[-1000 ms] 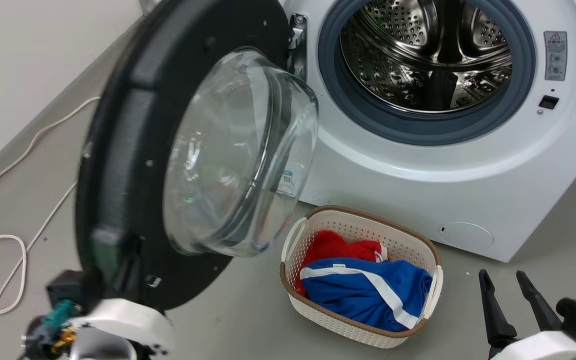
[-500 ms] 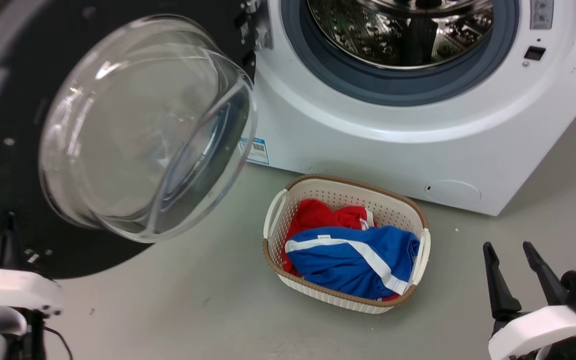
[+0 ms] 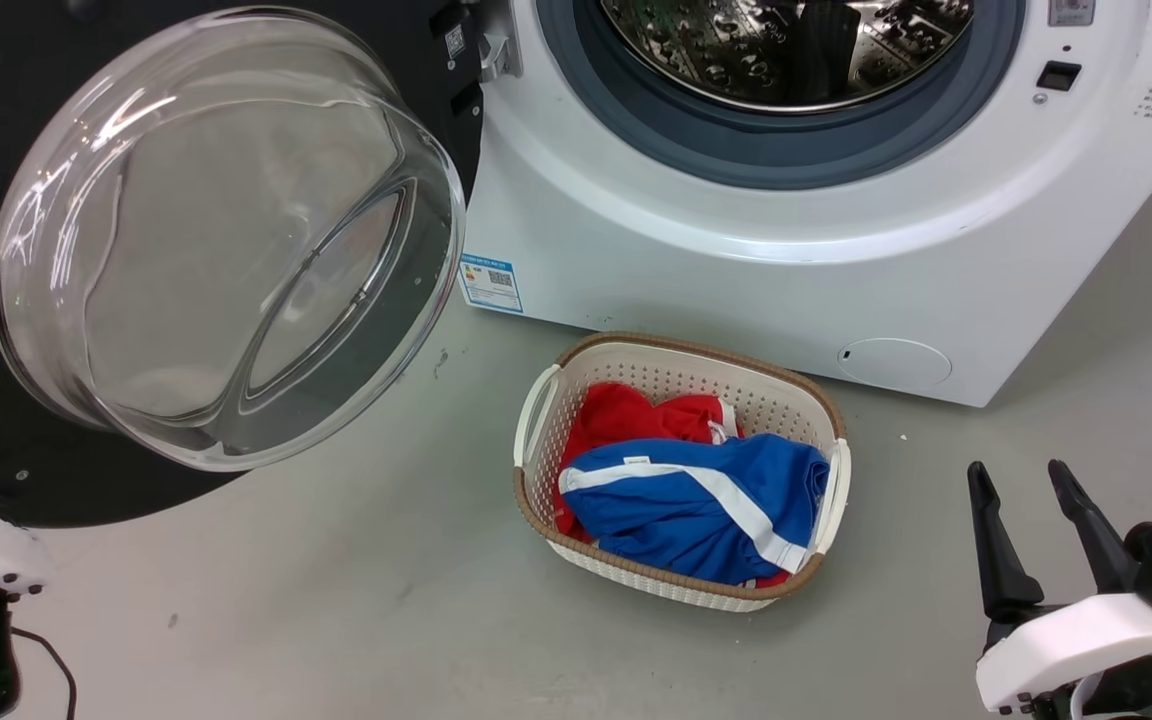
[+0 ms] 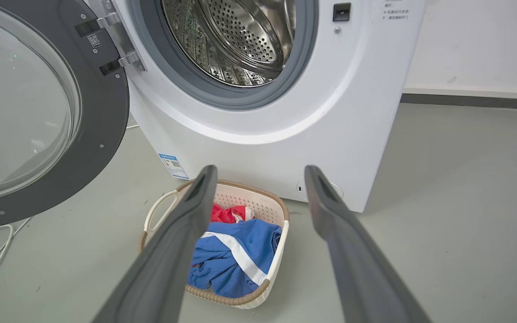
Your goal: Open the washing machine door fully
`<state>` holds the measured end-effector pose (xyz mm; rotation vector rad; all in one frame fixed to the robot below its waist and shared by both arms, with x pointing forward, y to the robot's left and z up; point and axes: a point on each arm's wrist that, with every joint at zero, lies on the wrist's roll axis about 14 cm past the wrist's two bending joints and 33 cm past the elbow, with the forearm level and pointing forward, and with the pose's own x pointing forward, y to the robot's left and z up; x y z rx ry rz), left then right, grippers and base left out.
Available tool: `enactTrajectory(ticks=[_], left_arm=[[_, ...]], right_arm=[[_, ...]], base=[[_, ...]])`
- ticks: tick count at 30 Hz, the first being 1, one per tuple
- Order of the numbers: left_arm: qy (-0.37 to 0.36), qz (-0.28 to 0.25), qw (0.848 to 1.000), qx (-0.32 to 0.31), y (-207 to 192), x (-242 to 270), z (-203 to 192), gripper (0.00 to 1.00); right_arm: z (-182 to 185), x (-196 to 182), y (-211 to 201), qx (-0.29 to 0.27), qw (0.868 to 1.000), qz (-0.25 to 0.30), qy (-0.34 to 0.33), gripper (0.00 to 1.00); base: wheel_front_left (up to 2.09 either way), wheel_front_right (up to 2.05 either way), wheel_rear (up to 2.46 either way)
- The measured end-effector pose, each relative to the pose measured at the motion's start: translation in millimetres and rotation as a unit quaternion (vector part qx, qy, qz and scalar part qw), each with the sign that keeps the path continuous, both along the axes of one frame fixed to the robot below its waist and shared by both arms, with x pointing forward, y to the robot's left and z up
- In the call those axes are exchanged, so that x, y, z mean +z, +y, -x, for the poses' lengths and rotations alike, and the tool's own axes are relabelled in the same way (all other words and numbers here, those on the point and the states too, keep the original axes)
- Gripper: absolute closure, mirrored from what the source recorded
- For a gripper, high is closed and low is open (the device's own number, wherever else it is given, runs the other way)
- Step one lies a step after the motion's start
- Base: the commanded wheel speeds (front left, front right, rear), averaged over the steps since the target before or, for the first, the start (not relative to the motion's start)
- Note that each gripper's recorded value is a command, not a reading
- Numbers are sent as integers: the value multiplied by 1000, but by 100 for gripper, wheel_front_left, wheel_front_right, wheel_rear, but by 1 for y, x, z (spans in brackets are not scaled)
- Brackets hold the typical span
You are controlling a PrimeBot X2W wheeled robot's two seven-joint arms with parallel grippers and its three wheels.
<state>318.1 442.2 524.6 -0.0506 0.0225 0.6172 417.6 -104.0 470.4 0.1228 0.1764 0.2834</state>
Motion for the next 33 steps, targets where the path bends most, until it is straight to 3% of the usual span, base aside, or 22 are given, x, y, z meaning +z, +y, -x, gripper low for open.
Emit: enactTrajectory(ticks=[9, 25, 27, 30, 32, 33], left_arm=[[-26, -10, 1000, -6, -21, 6, 17, 100], [-27, 4, 996, -85, -119, 2, 59, 100], [-25, 4, 994, -102, -131, 2, 57, 71], [-18, 4, 991, -135, -150, 0, 50, 49], [-15, 4, 987, -158, -163, 0, 43, 9], [-16, 5, 985, -169, -169, 0, 39, 0]], right_arm=[[12, 14, -5, -8, 1000, -13, -19, 0], [41, 46, -11, -13, 998, -15, -64, 0], [43, 47, -12, -14, 998, -14, -65, 0], [47, 50, -17, -20, 997, -13, -68, 0], [49, 51, -22, -27, 997, -15, -71, 0], [51, 53, -25, -31, 997, -14, -73, 0]], base=[[0, 0, 0], [0, 0, 0], [0, 0, 0], [0, 0, 0], [0, 0, 0], [0, 0, 0]])
